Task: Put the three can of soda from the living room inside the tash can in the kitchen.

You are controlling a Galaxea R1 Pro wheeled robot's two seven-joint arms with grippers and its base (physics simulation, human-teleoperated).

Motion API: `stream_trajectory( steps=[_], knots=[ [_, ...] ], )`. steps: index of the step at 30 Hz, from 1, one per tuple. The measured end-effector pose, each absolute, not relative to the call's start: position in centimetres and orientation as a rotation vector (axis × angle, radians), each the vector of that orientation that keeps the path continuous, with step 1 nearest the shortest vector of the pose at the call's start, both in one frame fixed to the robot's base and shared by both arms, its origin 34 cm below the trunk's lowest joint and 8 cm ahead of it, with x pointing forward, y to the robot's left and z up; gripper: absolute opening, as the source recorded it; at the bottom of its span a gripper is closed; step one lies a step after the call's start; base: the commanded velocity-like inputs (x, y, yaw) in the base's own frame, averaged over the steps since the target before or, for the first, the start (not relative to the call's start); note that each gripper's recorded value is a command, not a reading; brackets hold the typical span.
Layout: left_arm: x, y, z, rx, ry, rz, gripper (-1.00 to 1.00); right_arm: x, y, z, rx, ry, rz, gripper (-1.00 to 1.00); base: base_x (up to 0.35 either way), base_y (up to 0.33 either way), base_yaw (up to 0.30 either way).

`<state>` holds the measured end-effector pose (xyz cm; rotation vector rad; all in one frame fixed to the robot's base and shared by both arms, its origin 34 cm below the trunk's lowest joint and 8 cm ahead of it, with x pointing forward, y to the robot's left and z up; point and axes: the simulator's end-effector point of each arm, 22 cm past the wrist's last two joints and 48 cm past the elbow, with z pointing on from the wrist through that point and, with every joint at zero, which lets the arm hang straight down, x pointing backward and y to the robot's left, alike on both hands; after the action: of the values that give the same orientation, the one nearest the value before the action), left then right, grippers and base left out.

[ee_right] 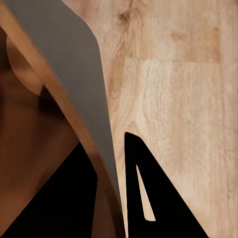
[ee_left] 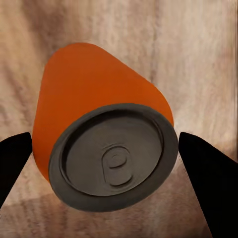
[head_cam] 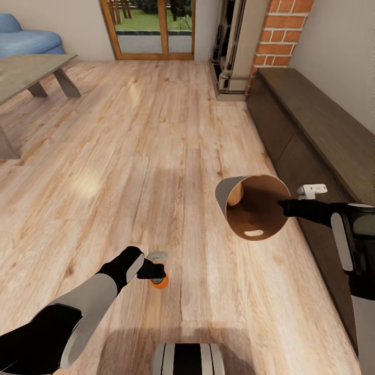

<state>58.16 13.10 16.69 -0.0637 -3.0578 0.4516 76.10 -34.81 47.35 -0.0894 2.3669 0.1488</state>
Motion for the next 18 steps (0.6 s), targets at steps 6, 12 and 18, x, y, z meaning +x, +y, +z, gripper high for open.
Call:
stream_trajectory(
  steps=[6, 12, 18],
  knots=[
    [59.1, 13.1, 18.0, -0.068, -3.083, 0.462, -1.0, 75.7, -33.9, 48.2, -0.115, 2.361, 0.158, -1.0, 0.0, 0.0, 0.0],
    [61.3, 13.1, 20.1, -0.082, -3.14, 0.479, -1.0, 74.7, -31.5, 48.3, -0.154, 2.364, 0.199, -1.0, 0.0, 0.0, 0.0],
    [64.8, 12.4, 23.4, -0.108, -3.229, 0.528, -1.0, 74.2, -29.5, 48.9, -0.19, 2.361, 0.226, -1.0, 0.0, 0.0, 0.0]
  ],
)
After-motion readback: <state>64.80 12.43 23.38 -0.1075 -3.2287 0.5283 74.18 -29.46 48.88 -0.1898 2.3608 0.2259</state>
